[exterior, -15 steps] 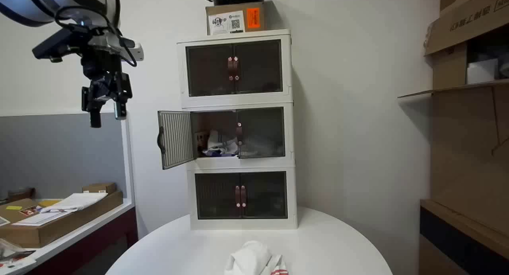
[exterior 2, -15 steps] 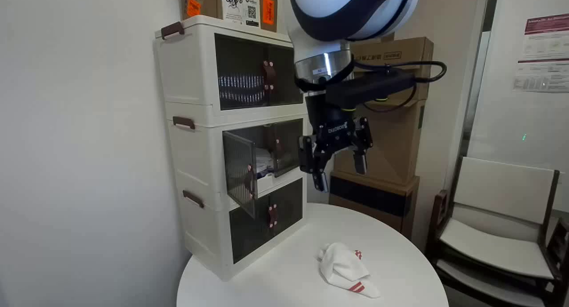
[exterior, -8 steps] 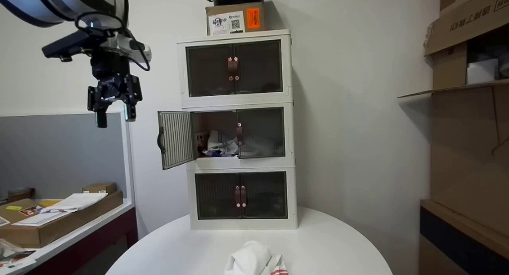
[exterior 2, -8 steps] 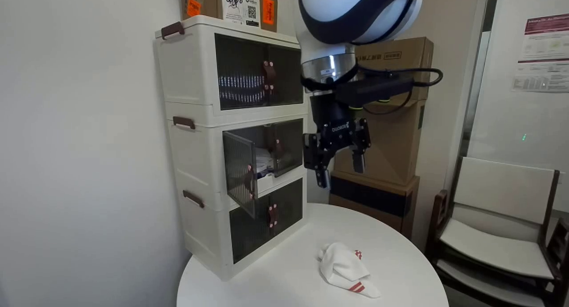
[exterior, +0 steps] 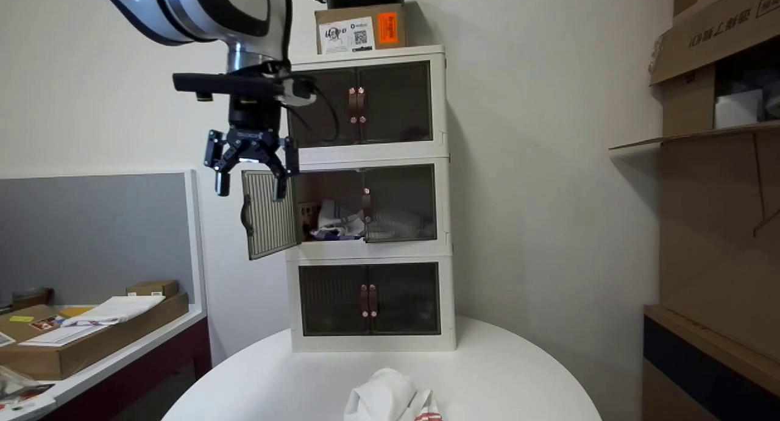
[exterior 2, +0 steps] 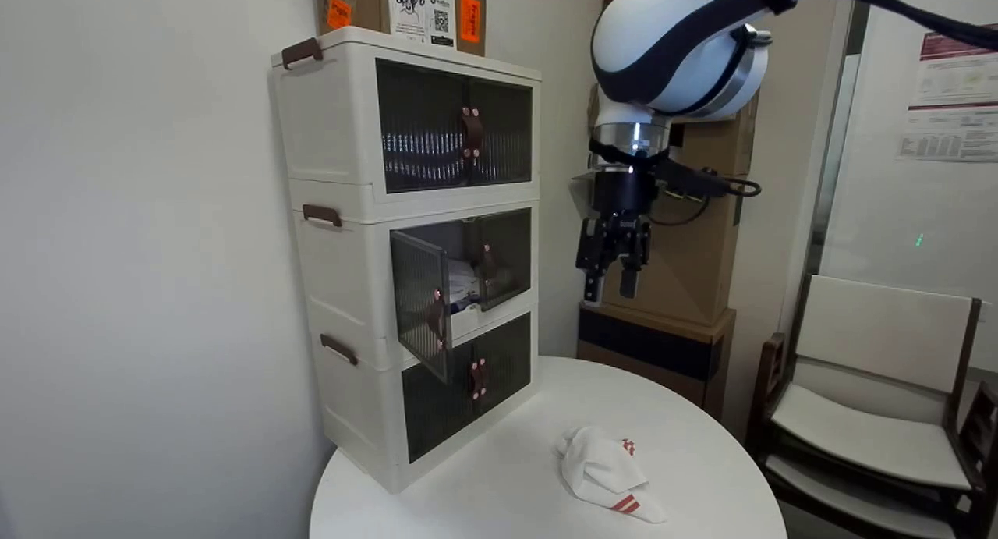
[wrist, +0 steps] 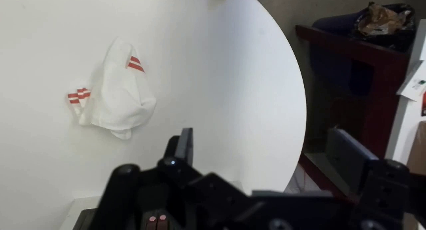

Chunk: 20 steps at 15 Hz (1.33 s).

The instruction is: Open the middle cabinet

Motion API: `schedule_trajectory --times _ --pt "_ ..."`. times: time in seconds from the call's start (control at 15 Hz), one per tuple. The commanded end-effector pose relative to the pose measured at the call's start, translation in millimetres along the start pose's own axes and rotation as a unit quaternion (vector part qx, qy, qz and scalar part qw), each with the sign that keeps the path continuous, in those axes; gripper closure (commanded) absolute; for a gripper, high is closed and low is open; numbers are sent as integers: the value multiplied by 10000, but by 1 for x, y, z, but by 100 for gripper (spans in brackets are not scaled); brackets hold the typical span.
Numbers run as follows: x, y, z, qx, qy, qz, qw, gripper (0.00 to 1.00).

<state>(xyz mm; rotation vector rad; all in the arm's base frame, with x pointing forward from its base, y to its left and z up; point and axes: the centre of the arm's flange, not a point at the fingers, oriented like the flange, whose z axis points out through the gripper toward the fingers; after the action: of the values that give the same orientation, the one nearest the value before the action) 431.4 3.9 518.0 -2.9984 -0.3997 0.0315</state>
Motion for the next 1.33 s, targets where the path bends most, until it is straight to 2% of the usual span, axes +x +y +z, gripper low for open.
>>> schedule_trajectory --times 0.0,0.2,0.33,0.47,0.53,0.6,0.8,0.93,1.0,1.07,1.13,1.2,1.27 --pt "33 54 -4 787 234 -314 9961 0" --pt "64 88 -14 1374 672 -621 9863 0" --pt "84 100 -24 1506 993 -1040 9781 0" --pt "91 115 -33 1759 1132 -1484 9666 0" --pt "96 117 -36 1948 1058 -1435 9645 0" --pt "74 97 -19 1647 1098 -1224 9725 0" --pt "82 109 -24 1823 1091 -1342 9679 0" --pt "84 109 -24 1827 1080 -1355 9678 0" --pt "80 101 -19 1707 1100 -1369 9695 0" --pt "82 99 -15 1793 1165 -1364 9673 0" --pt "86 101 -9 1716 1262 -1345 9678 0" --pt "94 107 -1 1551 1535 -1148 9691 0" --pt "102 113 3 1562 1715 -915 9684 0"
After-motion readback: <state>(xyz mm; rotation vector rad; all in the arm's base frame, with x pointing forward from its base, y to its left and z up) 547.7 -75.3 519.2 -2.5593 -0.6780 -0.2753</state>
